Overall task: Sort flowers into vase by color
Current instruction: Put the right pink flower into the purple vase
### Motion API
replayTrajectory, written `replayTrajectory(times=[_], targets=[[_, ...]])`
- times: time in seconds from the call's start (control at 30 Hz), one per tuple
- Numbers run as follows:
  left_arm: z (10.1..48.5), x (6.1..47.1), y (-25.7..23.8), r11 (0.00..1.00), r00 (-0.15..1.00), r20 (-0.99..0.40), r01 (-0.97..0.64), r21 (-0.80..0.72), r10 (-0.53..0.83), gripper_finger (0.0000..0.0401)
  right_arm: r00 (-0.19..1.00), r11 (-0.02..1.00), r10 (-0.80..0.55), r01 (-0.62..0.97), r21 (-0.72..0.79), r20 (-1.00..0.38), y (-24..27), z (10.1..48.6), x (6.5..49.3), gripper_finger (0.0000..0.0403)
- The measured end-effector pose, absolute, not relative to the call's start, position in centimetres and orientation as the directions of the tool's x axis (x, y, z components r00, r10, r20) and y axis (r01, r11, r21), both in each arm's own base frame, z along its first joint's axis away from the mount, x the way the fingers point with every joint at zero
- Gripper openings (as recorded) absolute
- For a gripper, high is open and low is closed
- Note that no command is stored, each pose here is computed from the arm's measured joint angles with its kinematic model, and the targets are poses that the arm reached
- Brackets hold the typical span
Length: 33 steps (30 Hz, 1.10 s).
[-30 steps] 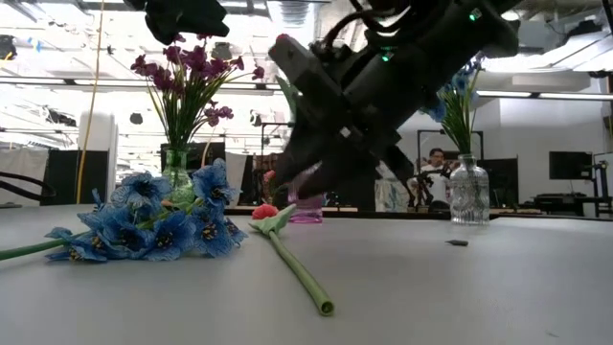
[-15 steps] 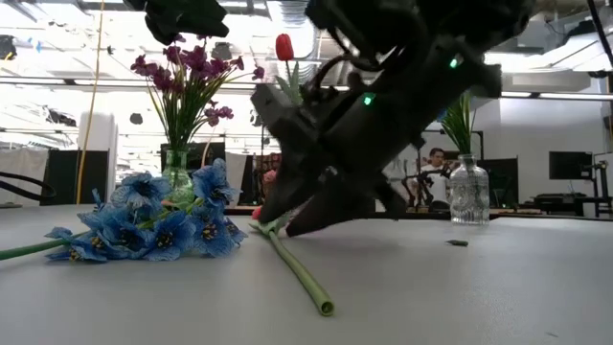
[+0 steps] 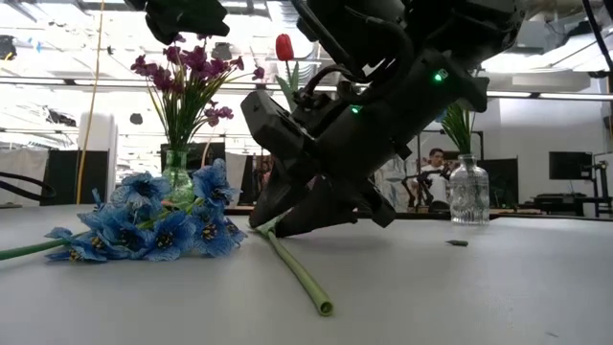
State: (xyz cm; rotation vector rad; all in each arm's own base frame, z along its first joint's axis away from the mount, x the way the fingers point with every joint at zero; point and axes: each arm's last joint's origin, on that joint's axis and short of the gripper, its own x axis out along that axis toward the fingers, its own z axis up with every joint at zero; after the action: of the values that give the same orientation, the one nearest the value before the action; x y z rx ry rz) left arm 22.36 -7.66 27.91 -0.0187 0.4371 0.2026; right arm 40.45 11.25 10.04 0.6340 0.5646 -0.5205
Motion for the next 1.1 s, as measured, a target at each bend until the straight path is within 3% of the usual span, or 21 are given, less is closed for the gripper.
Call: replayTrajectory(times=[0.5,0.83,1.1], targets=[[27.9,22.4,-7.7,0.980,0.887,-0.422,-0.199,0.023,0.190,0.0144,0.710,0.692,-0.272,0.613,0.381,-0.650,10.7,9.8,40.4,0.0034],[28.0,22.3,-7.6,0.980,0.887,-0.420,-0.199,0.021,0.189,0.0144,0.713,0.716,-0.248,0.591,0.371,-0.656,10.7,10.4,40.3,0.0032],[29.5,21.1,-7.2,0.981,0.913,-0.369,-0.193,-0.018,0.173,0.0144,0.756,0.778,-0.249,0.528,0.340,-0.605,10.5,14.5,39.8,0.0027]])
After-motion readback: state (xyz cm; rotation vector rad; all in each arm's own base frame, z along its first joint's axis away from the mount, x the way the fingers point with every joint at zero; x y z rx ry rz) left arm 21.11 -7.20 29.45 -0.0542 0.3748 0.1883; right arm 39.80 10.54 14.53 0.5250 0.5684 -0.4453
